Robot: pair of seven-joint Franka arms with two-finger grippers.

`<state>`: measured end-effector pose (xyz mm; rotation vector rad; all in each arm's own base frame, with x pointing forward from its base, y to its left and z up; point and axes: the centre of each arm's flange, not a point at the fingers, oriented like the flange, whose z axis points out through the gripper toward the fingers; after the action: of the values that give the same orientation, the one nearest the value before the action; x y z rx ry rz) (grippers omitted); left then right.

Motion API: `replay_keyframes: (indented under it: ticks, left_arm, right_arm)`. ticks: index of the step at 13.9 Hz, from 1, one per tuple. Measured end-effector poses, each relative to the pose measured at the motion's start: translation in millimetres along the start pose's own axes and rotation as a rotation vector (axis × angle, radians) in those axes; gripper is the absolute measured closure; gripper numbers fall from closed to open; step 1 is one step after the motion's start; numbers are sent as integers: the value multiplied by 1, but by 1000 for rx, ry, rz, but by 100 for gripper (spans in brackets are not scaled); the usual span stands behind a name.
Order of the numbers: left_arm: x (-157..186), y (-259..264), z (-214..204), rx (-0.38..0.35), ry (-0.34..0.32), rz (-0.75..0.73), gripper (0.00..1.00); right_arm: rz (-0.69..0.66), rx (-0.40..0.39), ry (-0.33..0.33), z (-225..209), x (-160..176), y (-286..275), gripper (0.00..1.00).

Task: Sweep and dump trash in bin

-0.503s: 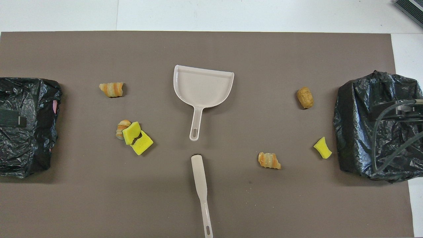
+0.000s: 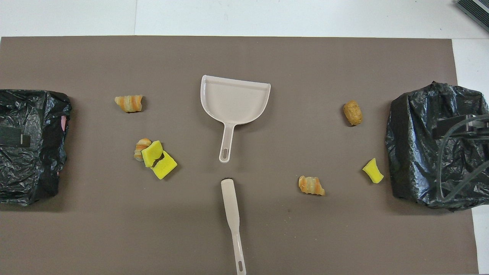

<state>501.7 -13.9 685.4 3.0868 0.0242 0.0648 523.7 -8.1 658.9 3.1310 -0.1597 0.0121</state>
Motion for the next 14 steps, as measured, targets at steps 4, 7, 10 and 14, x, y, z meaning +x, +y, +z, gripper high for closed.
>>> replay_keyframes:
  ticks: [4,7,10,14]
  left_arm:
    - [0,-2,0,0,0,-5,0]
    - [0,-4,1,-1,-1,-7,0]
    - [-3,-4,2,-1,-5,-7,0]
    - [-4,-4,3,-1,-8,-8,0]
  right_arm:
    - [-4,0,3,-1,-1,-2,0]
    - [-2,0,-7,-1,-2,-1,0]
    - [-2,0,-10,0,-2,-1,0]
    - [-1,0,-10,0,-2,-1,0]
